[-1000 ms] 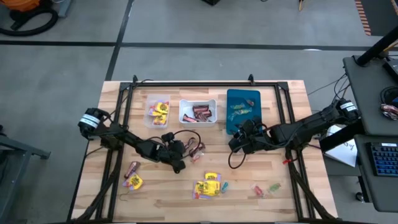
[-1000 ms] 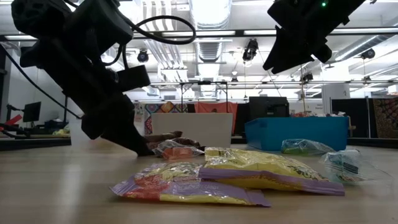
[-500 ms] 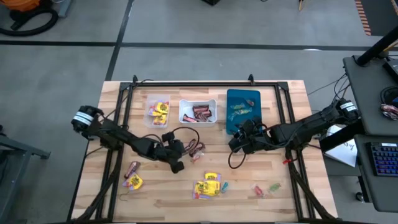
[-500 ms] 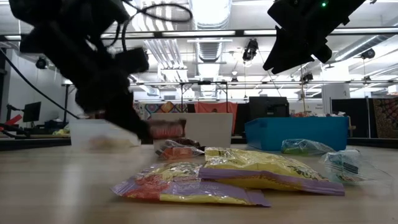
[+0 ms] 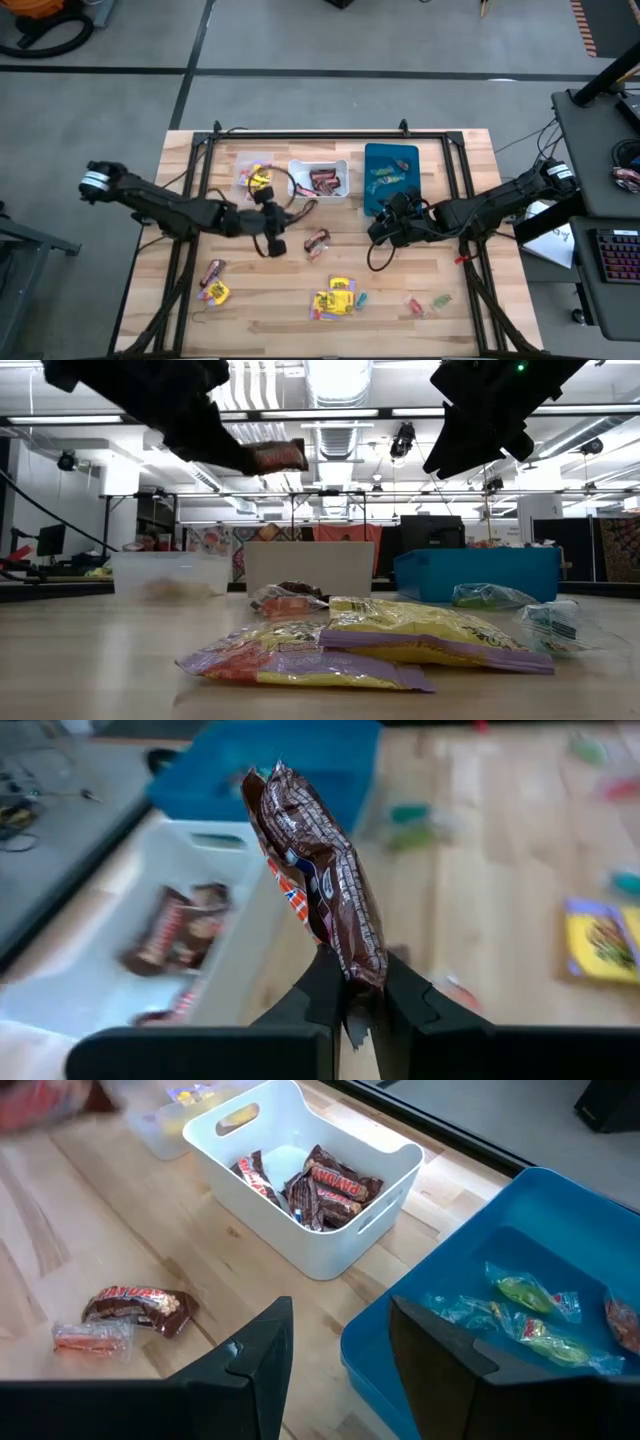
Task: Sort candy
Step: Put the brown chocolate into the white bin
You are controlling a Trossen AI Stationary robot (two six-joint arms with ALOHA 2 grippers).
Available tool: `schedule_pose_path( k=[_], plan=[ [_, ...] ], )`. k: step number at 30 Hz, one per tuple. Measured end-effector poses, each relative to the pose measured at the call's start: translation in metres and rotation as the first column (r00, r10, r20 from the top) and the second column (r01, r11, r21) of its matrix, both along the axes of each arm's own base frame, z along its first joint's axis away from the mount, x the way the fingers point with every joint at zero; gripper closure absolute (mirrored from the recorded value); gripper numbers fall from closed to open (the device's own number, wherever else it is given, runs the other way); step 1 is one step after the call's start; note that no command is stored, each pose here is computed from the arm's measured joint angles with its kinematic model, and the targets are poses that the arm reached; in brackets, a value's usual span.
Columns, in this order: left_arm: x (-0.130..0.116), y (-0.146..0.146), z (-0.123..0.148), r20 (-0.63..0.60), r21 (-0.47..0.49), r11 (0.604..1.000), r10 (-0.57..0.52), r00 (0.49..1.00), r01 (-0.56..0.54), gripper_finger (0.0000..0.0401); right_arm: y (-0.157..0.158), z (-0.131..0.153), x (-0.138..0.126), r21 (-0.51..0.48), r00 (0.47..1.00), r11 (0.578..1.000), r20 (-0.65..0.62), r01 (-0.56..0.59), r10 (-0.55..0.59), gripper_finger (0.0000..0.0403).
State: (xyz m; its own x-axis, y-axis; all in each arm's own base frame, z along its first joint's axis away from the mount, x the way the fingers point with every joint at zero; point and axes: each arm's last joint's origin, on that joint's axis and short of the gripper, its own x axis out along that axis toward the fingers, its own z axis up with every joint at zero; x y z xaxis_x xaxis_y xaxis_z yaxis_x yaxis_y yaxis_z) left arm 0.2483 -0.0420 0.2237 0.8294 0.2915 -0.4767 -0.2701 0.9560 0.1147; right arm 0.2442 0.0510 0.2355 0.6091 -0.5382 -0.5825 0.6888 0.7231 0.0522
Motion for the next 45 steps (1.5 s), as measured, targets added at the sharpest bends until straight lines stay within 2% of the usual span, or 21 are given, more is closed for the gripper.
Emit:
schedule_pose_path(
  k=[3,6,10,13,26,45],
  plan=[
    [-0.001,0.017,0.007,0.028,-0.004,0.998,0.066,0.997,-0.066,0.0389,0.000,0.000,0.000,0.000,1.000,1.000,0.000,0.000,0.000,0.0245],
    [0.000,0.037,0.006,0.041,-0.050,0.984,0.174,0.984,-0.172,0.0390,0.000,0.000,0.000,0.000,1.000,1.000,0.001,0.000,0.000,0.0245],
    [0.004,0.060,-0.002,0.045,-0.169,0.931,0.336,0.941,-0.324,0.0390,0.000,0.000,0.000,0.000,1.000,1.000,0.001,0.000,0.000,0.0245],
    [0.006,0.067,-0.008,0.036,-0.225,0.896,0.400,0.916,-0.383,0.0390,0.000,0.000,0.000,0.001,1.000,1.000,0.001,0.000,0.000,0.0245],
    [0.009,0.075,-0.016,0.037,-0.348,0.800,0.532,0.846,-0.488,0.0385,0.000,0.000,0.000,0.005,1.000,1.000,0.004,0.004,-0.004,0.0245],
    [0.012,0.075,-0.019,0.035,-0.353,0.791,0.545,0.838,-0.500,0.0373,0.000,0.000,0.000,0.008,1.000,1.000,0.004,0.002,-0.002,0.0245]
  ],
)
